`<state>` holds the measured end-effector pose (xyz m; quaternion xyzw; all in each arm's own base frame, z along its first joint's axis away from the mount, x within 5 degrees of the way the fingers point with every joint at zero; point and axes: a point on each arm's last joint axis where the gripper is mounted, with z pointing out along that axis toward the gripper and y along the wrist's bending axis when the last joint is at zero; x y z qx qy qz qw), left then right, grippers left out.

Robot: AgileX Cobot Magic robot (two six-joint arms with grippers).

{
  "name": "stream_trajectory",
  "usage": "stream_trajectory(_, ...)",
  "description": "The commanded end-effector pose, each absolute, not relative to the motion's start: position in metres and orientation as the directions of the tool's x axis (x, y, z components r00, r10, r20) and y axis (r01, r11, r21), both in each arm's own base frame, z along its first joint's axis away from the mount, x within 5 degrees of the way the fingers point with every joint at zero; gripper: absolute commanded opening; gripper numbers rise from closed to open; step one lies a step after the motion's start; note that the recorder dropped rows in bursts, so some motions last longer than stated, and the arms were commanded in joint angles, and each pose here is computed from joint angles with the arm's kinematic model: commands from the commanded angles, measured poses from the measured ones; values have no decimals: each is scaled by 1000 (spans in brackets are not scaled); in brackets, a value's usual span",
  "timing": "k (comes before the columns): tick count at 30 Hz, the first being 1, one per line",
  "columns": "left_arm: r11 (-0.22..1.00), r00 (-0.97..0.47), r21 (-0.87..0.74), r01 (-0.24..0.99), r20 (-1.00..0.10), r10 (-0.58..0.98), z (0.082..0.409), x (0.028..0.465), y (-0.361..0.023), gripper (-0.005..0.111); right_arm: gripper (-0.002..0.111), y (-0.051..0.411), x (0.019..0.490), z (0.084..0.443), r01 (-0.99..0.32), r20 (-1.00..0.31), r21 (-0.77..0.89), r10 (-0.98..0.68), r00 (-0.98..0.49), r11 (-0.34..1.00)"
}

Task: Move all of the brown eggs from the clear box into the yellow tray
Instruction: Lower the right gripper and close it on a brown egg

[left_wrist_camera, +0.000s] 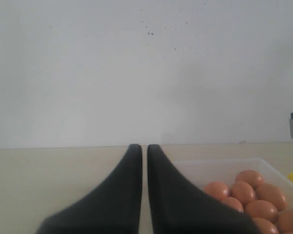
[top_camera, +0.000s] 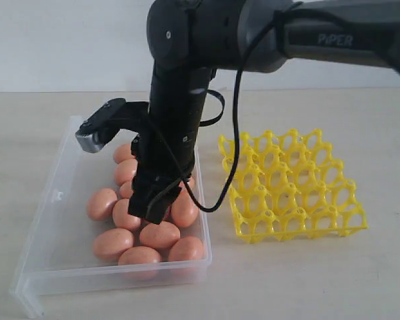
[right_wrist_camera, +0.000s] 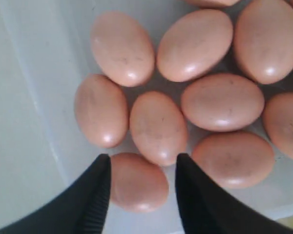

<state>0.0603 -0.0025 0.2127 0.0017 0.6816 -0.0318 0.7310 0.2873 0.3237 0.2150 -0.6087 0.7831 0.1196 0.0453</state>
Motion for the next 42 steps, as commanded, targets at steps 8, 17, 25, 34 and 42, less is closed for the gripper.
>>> stream_trajectory(8,998,82,-41,47,-996,-45,215,61,-2,4,47,326,292,203,-984,-186,94,-968,-169,154)
stream_trajectory(17,998,82,-41,47,-996,-45,215,61,-2,4,47,333,288,203,-963,-271,19,-928,255,-270)
stream_trajectory(25,998,82,-41,47,-996,-45,215,61,-2,4,47,338,284,203,-928,-296,-17,-884,361,-373)
stream_trajectory(34,998,82,-41,47,-996,-45,215,61,-2,4,47,339,284,187,-984,-265,104,-958,113,-145)
stream_trajectory(42,998,82,-41,47,-996,-45,215,61,-2,4,47,339,294,157,-992,-184,83,-980,79,-96)
